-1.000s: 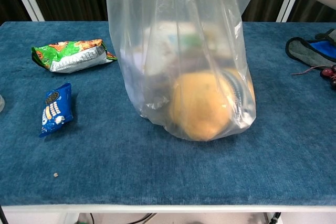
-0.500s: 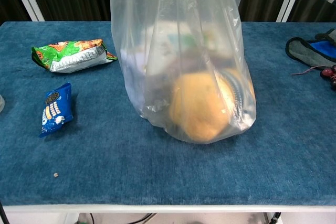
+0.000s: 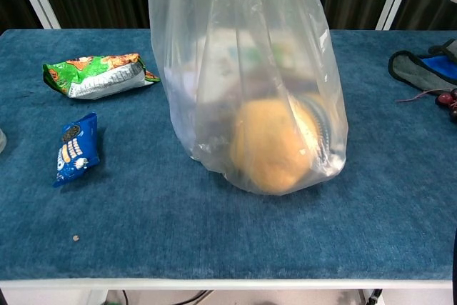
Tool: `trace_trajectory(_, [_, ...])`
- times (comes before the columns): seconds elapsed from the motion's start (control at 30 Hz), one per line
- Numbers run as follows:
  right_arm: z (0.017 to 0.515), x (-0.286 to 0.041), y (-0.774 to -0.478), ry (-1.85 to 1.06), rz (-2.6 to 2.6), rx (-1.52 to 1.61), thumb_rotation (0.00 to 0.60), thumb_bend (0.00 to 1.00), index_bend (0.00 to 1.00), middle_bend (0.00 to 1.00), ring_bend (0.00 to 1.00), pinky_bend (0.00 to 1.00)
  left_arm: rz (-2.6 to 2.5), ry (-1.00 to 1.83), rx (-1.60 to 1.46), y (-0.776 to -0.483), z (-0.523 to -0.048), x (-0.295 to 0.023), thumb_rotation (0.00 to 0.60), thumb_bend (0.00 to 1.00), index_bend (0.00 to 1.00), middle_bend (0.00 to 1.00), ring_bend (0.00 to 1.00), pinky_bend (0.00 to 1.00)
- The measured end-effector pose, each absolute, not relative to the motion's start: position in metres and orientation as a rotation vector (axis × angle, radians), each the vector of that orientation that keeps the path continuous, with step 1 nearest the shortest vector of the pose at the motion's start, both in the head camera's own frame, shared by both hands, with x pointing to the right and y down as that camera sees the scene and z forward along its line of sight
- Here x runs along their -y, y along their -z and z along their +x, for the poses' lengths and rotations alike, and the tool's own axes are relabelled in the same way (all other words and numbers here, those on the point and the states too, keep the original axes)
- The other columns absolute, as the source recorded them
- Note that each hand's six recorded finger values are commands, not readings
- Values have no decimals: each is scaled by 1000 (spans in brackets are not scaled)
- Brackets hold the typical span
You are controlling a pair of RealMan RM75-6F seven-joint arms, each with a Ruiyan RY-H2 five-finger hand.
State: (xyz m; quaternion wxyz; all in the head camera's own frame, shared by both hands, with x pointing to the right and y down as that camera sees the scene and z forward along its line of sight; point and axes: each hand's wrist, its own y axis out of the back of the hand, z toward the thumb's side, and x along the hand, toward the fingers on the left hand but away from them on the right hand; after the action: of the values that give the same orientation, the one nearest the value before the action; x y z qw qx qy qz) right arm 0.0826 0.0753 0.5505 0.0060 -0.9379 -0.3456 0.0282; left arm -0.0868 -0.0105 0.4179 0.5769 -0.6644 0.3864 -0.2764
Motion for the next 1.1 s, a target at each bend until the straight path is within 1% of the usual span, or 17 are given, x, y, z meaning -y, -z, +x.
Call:
trace_trajectory(0.23, [81,-70,-545,-75,-2896,1092,600,207,116,97,0,0,-1557,653,-884,-416,-84,8,453,0,84,206,97,189])
trace_trajectory(0.4, [79,-73,-547,-96,-2924,1057,600,208,137,112,0,0,-1569,662,-895,-417,-83,11,460,0,85,206,97,189])
trace_trajectory(0.5, [77,-76,-547,-89,-2946,1031,600,208,181,152,6,21,-1589,679,-908,-419,-84,14,459,0,85,206,97,189])
trace_trajectory(0.6, [77,-78,-546,-79,-2970,1024,600,219,246,212,46,93,-1621,706,-927,-421,-88,19,453,0,85,206,97,187])
trace_trajectory(0.7, [79,-79,-545,-78,-2983,1034,600,264,315,263,89,144,-1672,735,-942,-424,-92,24,444,0,85,206,97,185])
trace_trajectory(0.8, [80,-79,-545,-82,-3019,1042,600,285,352,301,126,192,-1733,768,-952,-428,-98,29,437,0,85,206,97,184])
trace_trajectory(0.87, [80,-80,-545,-85,-3059,1046,600,286,365,317,137,259,-1769,789,-951,-430,-101,32,436,0,85,206,97,184])
trace_trajectory(0.93, [80,-80,-544,-82,-3101,1052,600,286,371,333,148,349,-1792,812,-939,-433,-106,35,433,0,85,206,97,184])
trace_trajectory(1.0, [81,-80,-543,-76,-3152,1060,600,286,380,355,170,409,-1800,828,-935,-435,-109,37,431,0,85,206,97,184])
trace_trajectory(1.1, [82,-78,-541,-67,-3217,1066,600,286,421,436,259,482,-1811,855,-935,-439,-116,41,431,0,85,206,97,183])
